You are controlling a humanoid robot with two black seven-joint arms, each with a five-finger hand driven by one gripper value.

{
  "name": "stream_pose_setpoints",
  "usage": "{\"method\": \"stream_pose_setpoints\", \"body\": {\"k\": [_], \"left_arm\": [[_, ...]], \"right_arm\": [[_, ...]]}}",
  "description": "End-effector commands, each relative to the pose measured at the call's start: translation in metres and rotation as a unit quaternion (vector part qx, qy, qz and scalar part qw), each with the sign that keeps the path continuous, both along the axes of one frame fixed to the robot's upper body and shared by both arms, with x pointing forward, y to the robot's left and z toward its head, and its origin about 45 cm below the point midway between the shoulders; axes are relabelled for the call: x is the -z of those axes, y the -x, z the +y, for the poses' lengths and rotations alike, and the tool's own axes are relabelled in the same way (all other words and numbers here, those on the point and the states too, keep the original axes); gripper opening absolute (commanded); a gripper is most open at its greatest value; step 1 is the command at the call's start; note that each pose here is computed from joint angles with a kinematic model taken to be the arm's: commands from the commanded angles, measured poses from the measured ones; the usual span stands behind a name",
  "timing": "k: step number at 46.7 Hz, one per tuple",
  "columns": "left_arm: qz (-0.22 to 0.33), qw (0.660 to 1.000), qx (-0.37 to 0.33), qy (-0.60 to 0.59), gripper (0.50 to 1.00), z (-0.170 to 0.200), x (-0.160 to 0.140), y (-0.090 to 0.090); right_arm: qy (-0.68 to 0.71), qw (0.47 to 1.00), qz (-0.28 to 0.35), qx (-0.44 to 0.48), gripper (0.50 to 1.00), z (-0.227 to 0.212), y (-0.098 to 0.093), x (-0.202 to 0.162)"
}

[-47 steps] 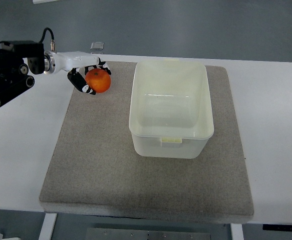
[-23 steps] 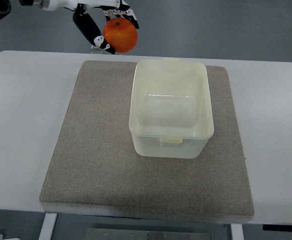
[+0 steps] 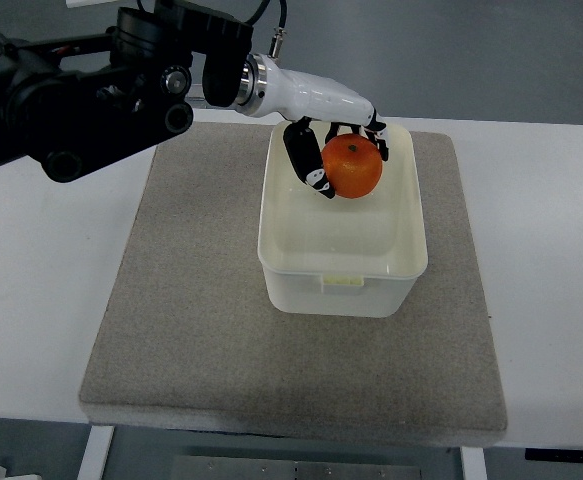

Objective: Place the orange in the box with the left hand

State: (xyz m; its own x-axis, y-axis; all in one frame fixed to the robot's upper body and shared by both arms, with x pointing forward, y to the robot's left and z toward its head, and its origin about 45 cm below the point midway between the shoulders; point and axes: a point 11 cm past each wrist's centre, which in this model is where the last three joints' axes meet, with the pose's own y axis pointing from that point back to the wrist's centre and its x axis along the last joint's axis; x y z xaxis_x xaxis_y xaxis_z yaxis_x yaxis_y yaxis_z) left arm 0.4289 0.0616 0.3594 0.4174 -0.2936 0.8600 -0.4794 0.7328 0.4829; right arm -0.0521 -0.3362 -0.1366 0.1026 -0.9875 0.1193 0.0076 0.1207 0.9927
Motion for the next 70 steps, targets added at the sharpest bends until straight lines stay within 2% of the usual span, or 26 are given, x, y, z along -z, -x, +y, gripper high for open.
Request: {"method": "stream_pose_setpoints", "body": {"k": [1,16,17,19,22,27,30,32,34,43,47,56,65,70], "left_arm": [[-0.015,1.0,-0.005,-0.01,0.5,-0.004,0.018,-0.001],[-0.02,0.999,-0.027,0.01,0.5,-0.003,0.045,-0.006],[-0.021,0.999,-0.028,0.01,0.512,-0.003,0.046,-0.006],[-0.022,0.999,-0.031,0.011,0.57,-0.002,0.046,-0.007],[-0.02,0.999,-0.032,0.015,0.694,-0.001,0.048,-0.007],[-0.028,0.998,-0.043,0.027,0.797,0.002,0.05,-0.011],[-0.029,0.998,-0.049,0.031,0.923,0.005,0.054,-0.012],[-0.027,0.998,-0.052,0.033,0.964,0.006,0.057,-0.012],[-0.024,0.998,-0.053,0.036,0.981,0.006,0.058,-0.012],[-0.013,0.997,-0.061,0.054,0.992,0.009,0.053,-0.013],[0.005,0.993,-0.078,0.089,0.992,0.014,0.039,-0.017],[0.066,0.964,-0.143,0.214,0.994,0.046,-0.011,-0.035],[0.095,0.936,-0.197,0.277,0.994,0.092,-0.034,-0.047],[0.119,0.914,-0.231,0.31,0.994,0.12,-0.035,-0.051]], "right_arm": [[0.0,1.0,0.0,0.0,0.932,0.0,0.0,0.0],[0.0,1.0,0.0,0.0,0.932,0.0,0.0,0.0],[0.0,1.0,0.0,0.0,0.932,0.0,0.0,0.0],[0.001,1.0,0.0,0.0,0.932,0.0,0.0,0.0],[0.001,1.0,0.0,0.0,0.932,0.0,0.0,0.0],[0.001,1.0,0.0,0.0,0.932,0.0,0.0,0.0],[0.0,1.0,0.0,0.0,0.932,0.0,0.0,0.0],[0.0,1.0,0.0,0.0,0.932,0.0,0.0,0.0],[0.0,1.0,0.0,0.0,0.932,0.0,0.0,0.0],[0.001,1.0,0.0,0.0,0.932,0.0,0.0,0.0],[0.0,1.0,0.0,0.0,0.932,0.0,0.0,0.0],[0.0,1.0,0.0,0.0,0.932,0.0,0.0,0.0],[0.0,1.0,0.0,0.0,0.93,0.0,0.0,0.0],[0.001,1.0,0.0,0.0,0.93,0.0,0.0,0.0]]}}
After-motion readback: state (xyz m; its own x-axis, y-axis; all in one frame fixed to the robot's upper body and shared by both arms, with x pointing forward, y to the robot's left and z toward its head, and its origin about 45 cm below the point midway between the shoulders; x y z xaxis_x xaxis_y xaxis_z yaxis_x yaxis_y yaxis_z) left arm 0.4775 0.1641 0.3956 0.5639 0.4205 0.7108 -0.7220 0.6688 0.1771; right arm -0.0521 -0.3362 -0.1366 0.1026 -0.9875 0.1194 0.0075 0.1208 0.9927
